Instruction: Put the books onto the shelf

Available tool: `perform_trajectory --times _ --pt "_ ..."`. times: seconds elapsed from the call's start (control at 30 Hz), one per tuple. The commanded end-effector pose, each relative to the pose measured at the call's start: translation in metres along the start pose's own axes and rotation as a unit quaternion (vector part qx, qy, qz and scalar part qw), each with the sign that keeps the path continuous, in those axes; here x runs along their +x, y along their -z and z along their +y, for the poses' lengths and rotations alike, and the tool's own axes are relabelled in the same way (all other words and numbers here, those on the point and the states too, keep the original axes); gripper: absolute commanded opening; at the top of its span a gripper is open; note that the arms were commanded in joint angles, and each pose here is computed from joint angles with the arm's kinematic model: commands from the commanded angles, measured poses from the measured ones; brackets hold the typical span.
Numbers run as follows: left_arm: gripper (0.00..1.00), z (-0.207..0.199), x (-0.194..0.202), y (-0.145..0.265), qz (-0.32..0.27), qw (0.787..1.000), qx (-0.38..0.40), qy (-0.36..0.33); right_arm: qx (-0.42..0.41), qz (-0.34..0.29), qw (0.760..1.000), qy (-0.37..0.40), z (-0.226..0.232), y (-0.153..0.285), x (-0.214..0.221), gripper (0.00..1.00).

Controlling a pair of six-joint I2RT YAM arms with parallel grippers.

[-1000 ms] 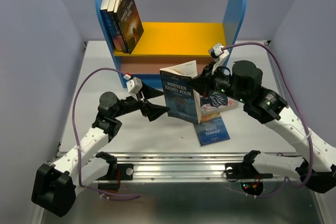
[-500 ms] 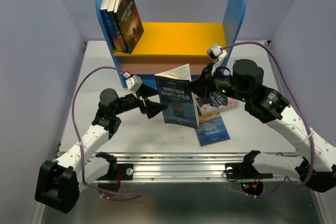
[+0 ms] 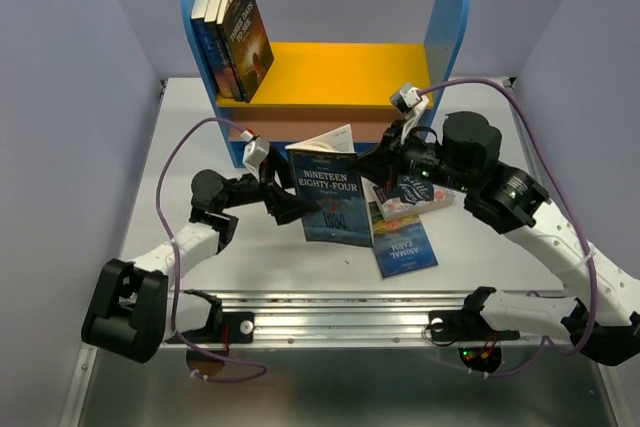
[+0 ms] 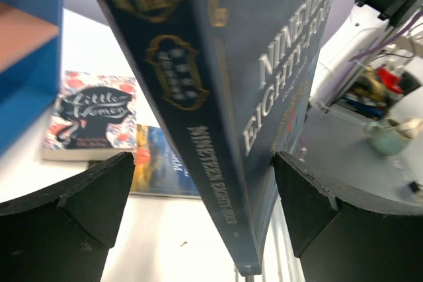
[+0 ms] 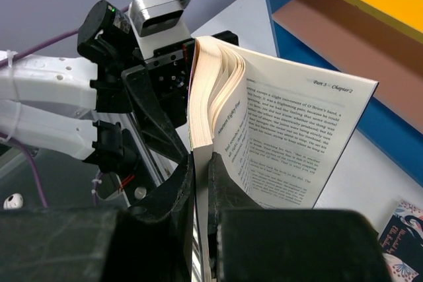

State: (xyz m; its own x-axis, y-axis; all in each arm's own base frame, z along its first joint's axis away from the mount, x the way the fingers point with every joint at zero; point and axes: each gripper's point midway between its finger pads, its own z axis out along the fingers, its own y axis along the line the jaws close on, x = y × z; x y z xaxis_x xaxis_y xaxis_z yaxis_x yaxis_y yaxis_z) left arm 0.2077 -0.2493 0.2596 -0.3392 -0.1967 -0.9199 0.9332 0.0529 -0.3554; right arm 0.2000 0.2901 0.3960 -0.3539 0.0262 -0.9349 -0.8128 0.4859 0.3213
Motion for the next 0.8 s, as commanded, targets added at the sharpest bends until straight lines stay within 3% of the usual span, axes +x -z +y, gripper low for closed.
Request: perform_trajectory --times 0.0,0.07,0.17,0.2,0.23,0.27,0.43,0.47,0.5,0.57,0.6,0.63,0.77 --pt "0.93 -0.034 -0.024 0.001 -0.025 0.994 0.07 -0.083 -0.044 -0.103 0.993 0.035 0.025 0.008 -0.06 0.01" --pt "0.81 -0.041 -0.028 0.002 -0.029 0.992 0.075 -0.093 -0.044 -0.103 0.993 0.032 0.024 0.006 -0.058 0.01" --pt "0.52 -0.047 -0.033 0.003 -0.035 0.991 0.074 -0.104 -0.031 -0.106 0.993 0.031 0.017 0.001 -0.056 0.01" --pt "0.39 -0.048 -0.033 0.004 -0.034 0.991 0.074 -0.106 -0.017 -0.11 0.993 0.03 0.011 -0.002 -0.057 0.01" --pt "0.08 -0.05 -0.033 0.004 -0.035 0.991 0.072 -0.106 -0.007 -0.107 0.994 0.027 0.005 -0.006 -0.053 0.01" --pt "0.0 -0.049 -0.033 0.004 -0.035 0.992 0.069 -0.105 0.003 -0.109 0.994 0.026 0.001 -0.009 -0.053 0.01" --pt "0.0 -0.043 -0.04 0.006 -0.051 0.994 0.025 -0.092 0.063 -0.107 0.992 0.02 -0.029 -0.029 -0.047 0.01" --pt "0.0 -0.039 -0.047 0.005 -0.057 0.994 0.006 -0.094 0.082 -0.108 0.991 0.022 -0.036 -0.031 -0.048 0.07" --pt "0.0 -0.022 -0.058 0.005 -0.077 0.989 -0.044 -0.115 0.126 -0.114 0.985 0.022 -0.053 -0.03 -0.049 0.18" --pt "0.0 -0.007 -0.07 0.011 -0.085 0.984 -0.113 -0.105 0.18 -0.112 0.977 0.017 -0.075 -0.031 -0.044 0.61" --pt "0.0 0.003 -0.081 0.016 -0.103 0.976 -0.156 -0.114 0.203 -0.107 0.973 0.02 -0.084 -0.03 -0.04 0.7" --pt "0.0 0.0 -0.092 0.02 -0.119 0.969 -0.174 -0.127 0.237 -0.109 0.965 0.017 -0.096 -0.027 -0.039 0.99" --pt "0.0 -0.025 -0.141 0.03 -0.183 0.948 -0.195 -0.175 0.308 -0.115 0.944 0.007 -0.122 -0.015 -0.03 1.0"
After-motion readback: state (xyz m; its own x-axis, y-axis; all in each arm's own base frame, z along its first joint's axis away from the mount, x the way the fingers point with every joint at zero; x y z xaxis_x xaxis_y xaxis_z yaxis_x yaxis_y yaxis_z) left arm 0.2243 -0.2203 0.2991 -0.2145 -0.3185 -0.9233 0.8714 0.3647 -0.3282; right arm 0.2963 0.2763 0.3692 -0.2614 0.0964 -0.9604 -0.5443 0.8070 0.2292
